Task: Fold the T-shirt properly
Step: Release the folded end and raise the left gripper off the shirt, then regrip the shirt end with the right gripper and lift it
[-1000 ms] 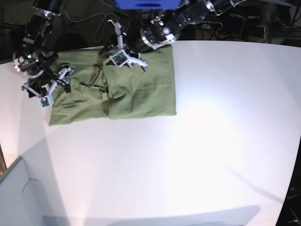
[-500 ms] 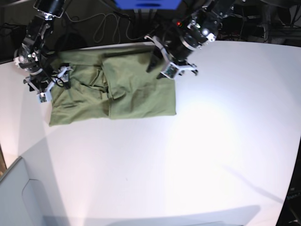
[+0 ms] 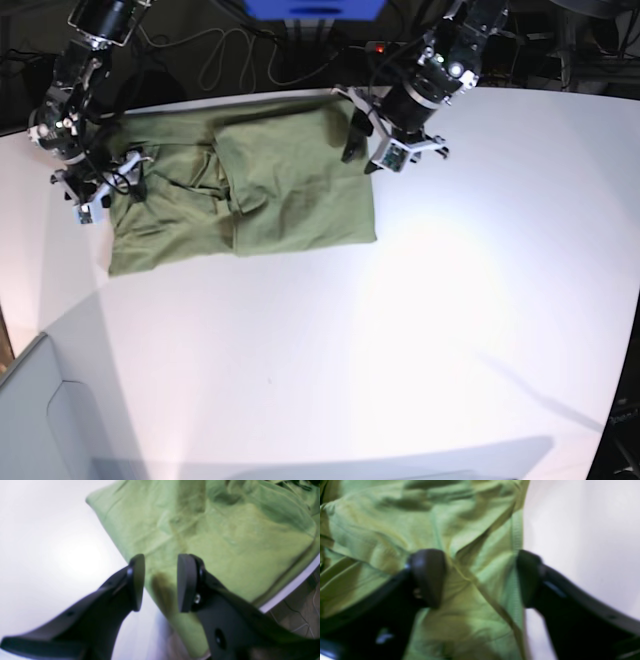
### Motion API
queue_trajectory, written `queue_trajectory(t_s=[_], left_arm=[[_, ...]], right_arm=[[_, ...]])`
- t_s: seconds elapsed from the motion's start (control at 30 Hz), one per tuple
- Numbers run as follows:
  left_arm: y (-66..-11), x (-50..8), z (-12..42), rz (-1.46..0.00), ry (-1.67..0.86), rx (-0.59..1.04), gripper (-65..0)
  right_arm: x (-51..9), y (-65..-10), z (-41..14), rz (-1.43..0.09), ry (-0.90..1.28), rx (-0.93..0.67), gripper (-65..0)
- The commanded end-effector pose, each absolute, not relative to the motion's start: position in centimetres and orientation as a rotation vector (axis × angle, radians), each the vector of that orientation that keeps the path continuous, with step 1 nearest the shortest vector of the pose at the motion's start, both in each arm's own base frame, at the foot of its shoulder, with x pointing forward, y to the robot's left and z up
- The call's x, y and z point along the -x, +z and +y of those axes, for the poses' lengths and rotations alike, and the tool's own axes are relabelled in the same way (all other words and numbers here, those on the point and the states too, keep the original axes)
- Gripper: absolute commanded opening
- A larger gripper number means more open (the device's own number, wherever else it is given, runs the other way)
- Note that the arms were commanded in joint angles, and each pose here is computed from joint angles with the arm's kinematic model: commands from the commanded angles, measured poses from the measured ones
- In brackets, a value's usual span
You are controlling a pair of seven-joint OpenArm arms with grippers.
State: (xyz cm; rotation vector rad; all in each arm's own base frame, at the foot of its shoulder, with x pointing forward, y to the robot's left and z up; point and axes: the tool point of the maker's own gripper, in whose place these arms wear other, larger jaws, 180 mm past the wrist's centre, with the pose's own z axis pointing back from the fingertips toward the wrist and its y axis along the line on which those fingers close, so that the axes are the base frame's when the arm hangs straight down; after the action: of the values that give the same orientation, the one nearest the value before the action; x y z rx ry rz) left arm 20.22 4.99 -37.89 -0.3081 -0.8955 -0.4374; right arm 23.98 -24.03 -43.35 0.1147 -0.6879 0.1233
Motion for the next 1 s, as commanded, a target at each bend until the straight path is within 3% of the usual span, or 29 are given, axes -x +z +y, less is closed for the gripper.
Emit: queue_trajectory(t_s=[0.0, 0.3, 0.5, 0.97], left_arm=[[-37.1, -20.5, 4.8, -0.928, -0.435, 0.32, -44.2], [-38.8, -20.4, 5.7, -0.89, -0.424, 0.296, -44.2], [-40.0, -20.9, 7.0, -0.871, -0.355, 0.263, -44.2], [-41.3, -21.7, 7.6, -0.852, -0.305, 0.246, -44.2]], right_arm=[[-21.7, -45.2, -23.9, -0.563, 0.147, -0.11, -35.7], [-21.4, -45.4, -23.8, -0.556, 0.145, -0.112, -65.0], [-21.6, -45.1, -23.6, -0.567, 0.155, -0.116, -64.9], [-24.6, -37.1, -20.0, -0.798, 0.321, -0.072, -64.9]])
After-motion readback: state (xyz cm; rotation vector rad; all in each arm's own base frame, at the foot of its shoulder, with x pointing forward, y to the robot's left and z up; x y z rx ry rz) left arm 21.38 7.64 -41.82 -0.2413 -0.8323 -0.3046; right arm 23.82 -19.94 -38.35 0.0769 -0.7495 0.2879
